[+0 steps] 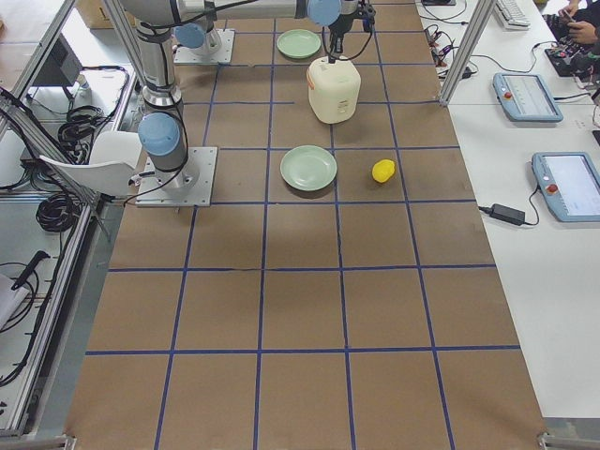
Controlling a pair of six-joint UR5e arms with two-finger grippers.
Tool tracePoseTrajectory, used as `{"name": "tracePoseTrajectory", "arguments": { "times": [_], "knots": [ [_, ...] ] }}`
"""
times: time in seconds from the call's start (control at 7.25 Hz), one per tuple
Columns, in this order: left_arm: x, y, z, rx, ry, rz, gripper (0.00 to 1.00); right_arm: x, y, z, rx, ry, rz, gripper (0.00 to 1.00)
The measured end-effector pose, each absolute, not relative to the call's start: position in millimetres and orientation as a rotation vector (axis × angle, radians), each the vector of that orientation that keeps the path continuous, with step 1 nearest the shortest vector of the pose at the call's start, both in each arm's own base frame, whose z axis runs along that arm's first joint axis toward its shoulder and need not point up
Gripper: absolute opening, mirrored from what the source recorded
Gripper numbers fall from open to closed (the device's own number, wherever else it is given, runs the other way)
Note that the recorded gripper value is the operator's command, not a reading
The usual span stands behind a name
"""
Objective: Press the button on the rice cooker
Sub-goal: 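Lower the right gripper onto the lid release button of the rice cooker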
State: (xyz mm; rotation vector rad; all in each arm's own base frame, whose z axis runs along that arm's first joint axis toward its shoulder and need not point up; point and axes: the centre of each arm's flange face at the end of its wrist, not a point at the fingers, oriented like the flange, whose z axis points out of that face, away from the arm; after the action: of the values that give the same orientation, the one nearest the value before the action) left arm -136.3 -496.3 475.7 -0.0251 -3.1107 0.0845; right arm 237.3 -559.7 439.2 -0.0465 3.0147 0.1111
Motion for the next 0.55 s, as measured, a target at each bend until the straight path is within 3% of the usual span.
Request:
{"name": "tracePoseTrajectory", "arguments": {
  "times": [0.55],
  "knots": [
    [-136,-497,475,-0.026,-3.111,0.083,1.00,245,-593,402,-0.061,3.011,0.096,0.08]
  ]
}}
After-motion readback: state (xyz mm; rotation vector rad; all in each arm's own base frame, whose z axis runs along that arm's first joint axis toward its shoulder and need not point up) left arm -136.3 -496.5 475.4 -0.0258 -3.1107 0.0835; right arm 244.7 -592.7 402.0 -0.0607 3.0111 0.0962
